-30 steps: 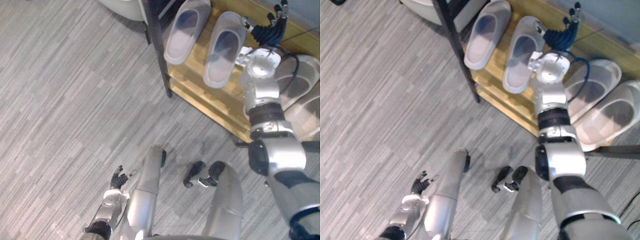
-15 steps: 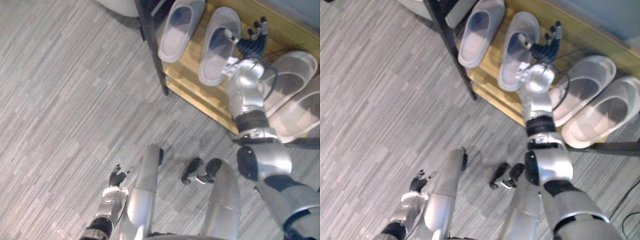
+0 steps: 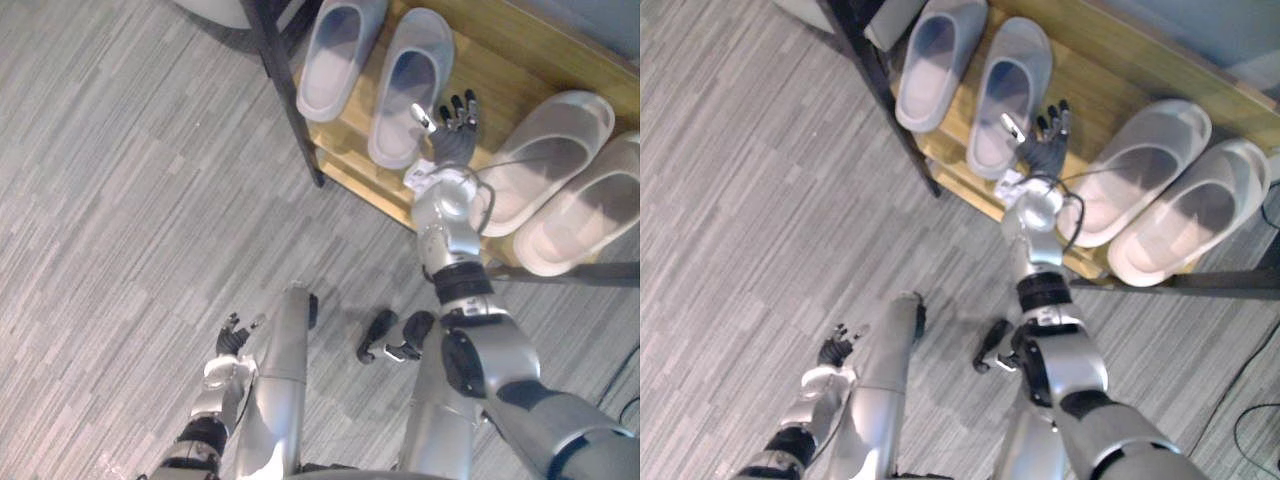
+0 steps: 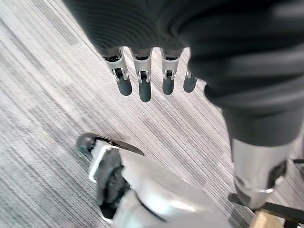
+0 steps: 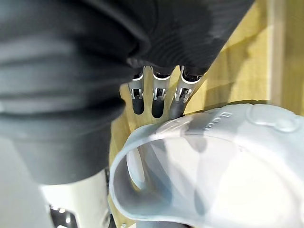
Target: Organize the slippers on the shoe rack
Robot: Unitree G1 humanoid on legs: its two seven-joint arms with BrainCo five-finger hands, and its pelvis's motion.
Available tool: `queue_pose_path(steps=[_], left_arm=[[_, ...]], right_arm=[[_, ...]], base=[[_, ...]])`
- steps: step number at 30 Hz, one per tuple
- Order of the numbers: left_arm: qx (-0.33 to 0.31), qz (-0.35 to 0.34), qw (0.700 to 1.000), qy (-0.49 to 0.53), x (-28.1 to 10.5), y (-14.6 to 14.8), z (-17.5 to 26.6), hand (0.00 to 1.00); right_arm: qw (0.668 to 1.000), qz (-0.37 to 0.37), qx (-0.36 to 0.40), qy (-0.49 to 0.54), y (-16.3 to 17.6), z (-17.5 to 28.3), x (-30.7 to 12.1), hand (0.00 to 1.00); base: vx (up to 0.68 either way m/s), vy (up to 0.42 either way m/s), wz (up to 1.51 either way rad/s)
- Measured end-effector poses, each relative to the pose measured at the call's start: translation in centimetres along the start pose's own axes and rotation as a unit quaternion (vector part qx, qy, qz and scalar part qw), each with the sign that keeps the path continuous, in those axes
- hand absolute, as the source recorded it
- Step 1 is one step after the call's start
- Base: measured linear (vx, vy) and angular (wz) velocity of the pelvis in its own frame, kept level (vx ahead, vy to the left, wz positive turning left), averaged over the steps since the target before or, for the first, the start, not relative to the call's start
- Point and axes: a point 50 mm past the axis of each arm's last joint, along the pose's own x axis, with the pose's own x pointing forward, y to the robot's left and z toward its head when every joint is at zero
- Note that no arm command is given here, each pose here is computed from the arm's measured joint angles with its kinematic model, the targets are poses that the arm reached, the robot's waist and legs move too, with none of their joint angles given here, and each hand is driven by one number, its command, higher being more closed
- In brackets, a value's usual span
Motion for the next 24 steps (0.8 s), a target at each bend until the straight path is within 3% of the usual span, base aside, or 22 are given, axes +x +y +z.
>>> queue_pose_path(steps=[13,24], left_arm=[[-0.031,-0.013,0.999,-0.017,0.1,-1.4,1.0,0.00],[-0.031,-0.024,0.999,-0.018,0.1,-1.5,1.0,0.00]], right_arm=[[0.988,-0.004,0.151,0.042,1.6,-0.6,-0.3,0.00],[0.991,0.013,0.131,0.022,1.4,0.8,0.6,0.00]], base=[[0.00,0.003,0.07],[-0.01,0.002,0.01]])
